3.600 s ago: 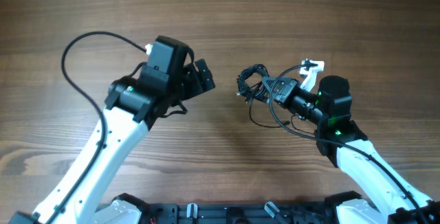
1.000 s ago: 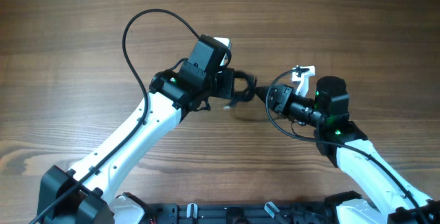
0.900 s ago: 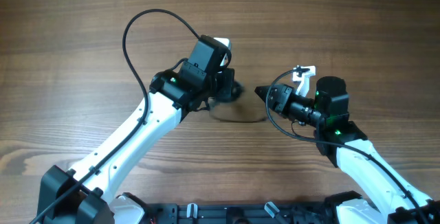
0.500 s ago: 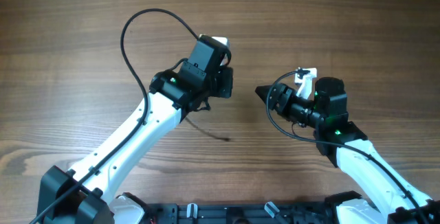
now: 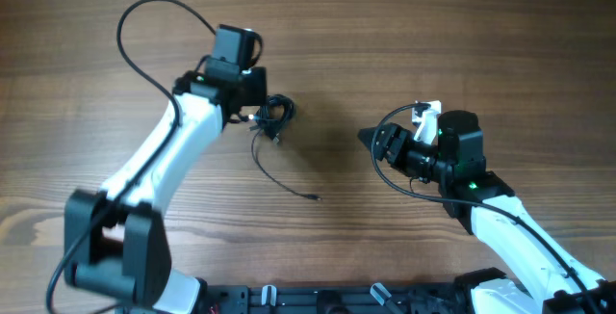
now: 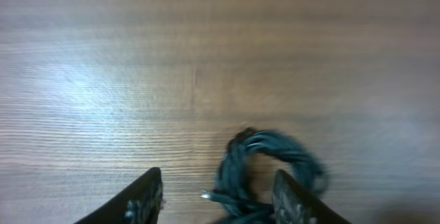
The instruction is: Untangle cables
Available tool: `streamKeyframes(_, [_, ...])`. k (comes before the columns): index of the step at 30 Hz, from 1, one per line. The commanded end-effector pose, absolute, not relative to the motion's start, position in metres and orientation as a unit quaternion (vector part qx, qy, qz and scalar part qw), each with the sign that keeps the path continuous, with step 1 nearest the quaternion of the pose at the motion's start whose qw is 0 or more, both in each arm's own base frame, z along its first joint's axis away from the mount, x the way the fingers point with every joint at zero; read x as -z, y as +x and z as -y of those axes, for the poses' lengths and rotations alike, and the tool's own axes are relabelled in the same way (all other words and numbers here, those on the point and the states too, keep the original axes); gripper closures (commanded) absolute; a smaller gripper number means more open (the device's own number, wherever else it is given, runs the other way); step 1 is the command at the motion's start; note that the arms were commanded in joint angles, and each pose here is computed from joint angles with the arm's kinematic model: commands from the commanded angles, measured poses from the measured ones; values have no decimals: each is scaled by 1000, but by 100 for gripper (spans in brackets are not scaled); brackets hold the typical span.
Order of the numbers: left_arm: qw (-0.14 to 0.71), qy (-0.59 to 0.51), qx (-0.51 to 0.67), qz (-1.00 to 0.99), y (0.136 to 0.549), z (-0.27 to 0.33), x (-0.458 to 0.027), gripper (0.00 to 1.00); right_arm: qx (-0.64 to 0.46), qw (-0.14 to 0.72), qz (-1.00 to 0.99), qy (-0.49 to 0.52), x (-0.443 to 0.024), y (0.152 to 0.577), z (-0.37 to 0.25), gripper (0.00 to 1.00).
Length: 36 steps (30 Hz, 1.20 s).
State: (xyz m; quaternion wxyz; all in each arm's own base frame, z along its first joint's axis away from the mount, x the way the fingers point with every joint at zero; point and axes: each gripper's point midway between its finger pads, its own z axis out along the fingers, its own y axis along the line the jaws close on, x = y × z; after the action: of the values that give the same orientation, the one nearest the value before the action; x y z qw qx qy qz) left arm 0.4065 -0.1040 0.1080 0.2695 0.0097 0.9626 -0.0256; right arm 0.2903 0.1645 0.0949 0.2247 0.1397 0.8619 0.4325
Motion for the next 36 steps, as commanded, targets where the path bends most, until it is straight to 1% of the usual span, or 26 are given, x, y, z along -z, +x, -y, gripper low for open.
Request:
streamKeyframes(1, [213, 81, 68, -971, 405, 112, -66, 55, -427, 233, -864, 132, -96, 294, -164, 25])
streamKeyframes(5, [192, 183, 97, -959, 400, 132, -43, 57, -427, 233, -864, 132, -96, 294, -164, 25])
streamKeyframes(7, [199, 249, 106, -942, 402, 140, -37, 54, -427, 233, -864, 132, -96, 294, -164, 24])
streamKeyframes(9, [208, 287, 98, -930, 407, 142, -31, 51, -427, 232, -864, 132, -96, 294, -164, 24])
streamKeyframes(11, [212, 301, 95, -925, 411, 143, -25, 50, -428, 232, -864, 133, -96, 294, -164, 24])
streamKeyframes(14, [212, 306, 94, -923, 416, 144, -11, 51, -430, 230, -863, 131, -97, 293, -165, 24])
streamKeyframes(17, [207, 306, 94, -924, 419, 145, 5, 55, -432, 228, -862, 133, -97, 293, -166, 24])
streamKeyframes(19, [195, 306, 96, -927, 417, 144, 18, 64, -436, 221, -860, 148, -97, 293, -166, 24])
streamKeyframes(20, [188, 306, 98, -928, 414, 145, 23, 74, -438, 219, -858, 155, -98, 293, -166, 23])
streamKeyframes(22, [176, 305, 104, -930, 409, 145, 30, 96, -441, 223, -856, 153, -100, 295, -166, 23])
streamKeyframes(24, [174, 294, 106, -934, 409, 145, 29, 96, -442, 224, -855, 153, -100, 295, -166, 23])
streamKeyframes(27, [181, 243, 102, -947, 414, 142, 19, 96, -447, 209, -857, 147, -99, 289, -169, 25])
streamKeyframes(31, [201, 141, 107, -963, 421, 137, -12, 96, -460, 204, -856, 121, -102, 284, -175, 28])
streamKeyframes(32, [207, 102, 117, -966, 421, 138, -25, 96, -464, 204, -855, 108, -103, 282, -177, 31])
streamKeyframes(36, [218, -27, 152, -964, 416, 137, -70, 96, -481, 200, -850, 79, -109, 277, -182, 32])
